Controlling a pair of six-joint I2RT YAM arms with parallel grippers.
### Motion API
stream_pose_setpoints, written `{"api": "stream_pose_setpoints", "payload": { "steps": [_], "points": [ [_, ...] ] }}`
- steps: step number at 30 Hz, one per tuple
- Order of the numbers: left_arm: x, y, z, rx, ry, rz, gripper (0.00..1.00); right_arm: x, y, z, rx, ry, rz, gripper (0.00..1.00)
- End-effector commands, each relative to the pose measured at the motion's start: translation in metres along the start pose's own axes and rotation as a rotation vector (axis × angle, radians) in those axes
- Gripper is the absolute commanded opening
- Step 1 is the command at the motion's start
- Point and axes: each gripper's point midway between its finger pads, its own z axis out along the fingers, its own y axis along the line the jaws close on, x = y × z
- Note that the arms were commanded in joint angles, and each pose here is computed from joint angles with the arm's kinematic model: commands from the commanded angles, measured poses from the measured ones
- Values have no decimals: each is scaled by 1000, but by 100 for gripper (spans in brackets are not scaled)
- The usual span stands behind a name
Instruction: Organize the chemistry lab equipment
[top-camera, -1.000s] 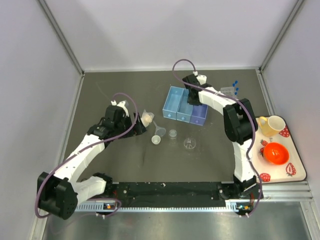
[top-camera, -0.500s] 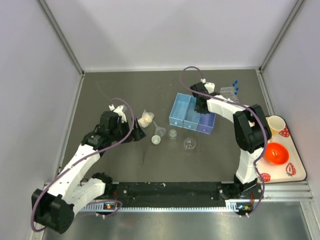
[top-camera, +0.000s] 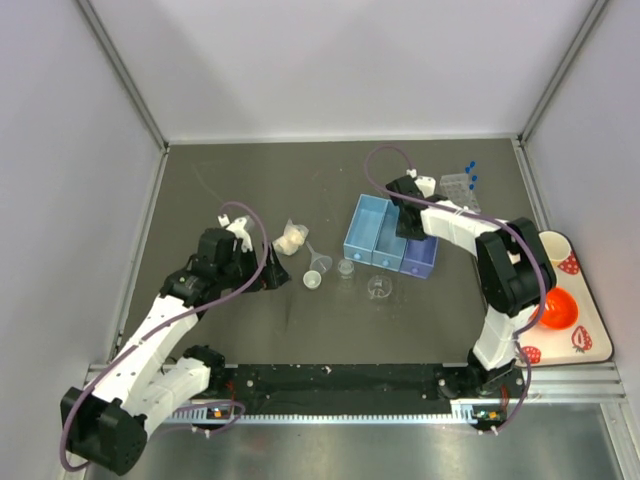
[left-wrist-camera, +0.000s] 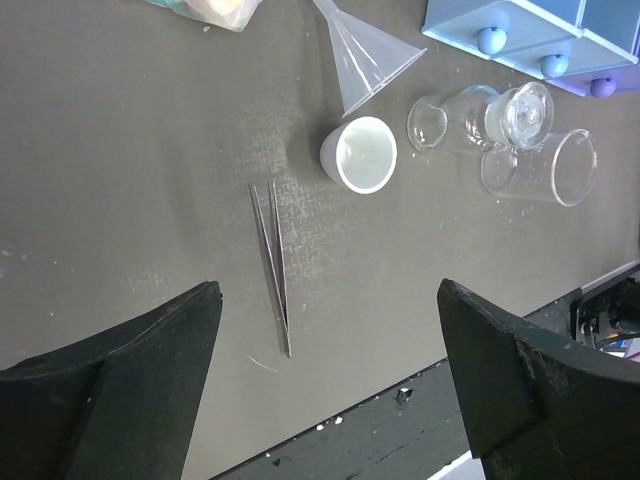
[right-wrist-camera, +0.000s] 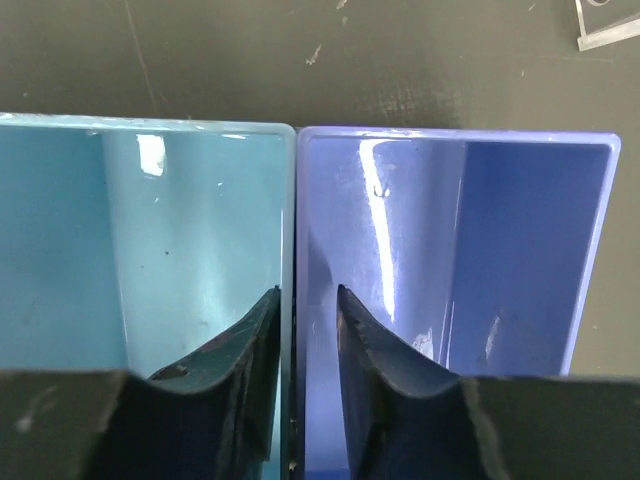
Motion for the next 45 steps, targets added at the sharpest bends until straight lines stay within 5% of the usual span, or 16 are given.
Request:
{"api": "stream_pose_setpoints", "payload": {
  "steps": [1,11,21,34,45],
  "points": [
    [-9,-5,0,8,-11,36,94,-2,-3,-14,1,7,-29,32],
    [-24,-13,-3,23,-62,31,95,-62,1,-93,-68,-172,-14,46],
    [-33,-12,2,12,-81,30,95,-32,31,-175,-324,-186,-119,50],
    [-32,-15,6,39,-79,35,95,62,18,-169,-373,-32,-229,52],
    [-31,-16,7,44,-76,36,95,97,14,-149,-375,29,-211,51]
  ]
}}
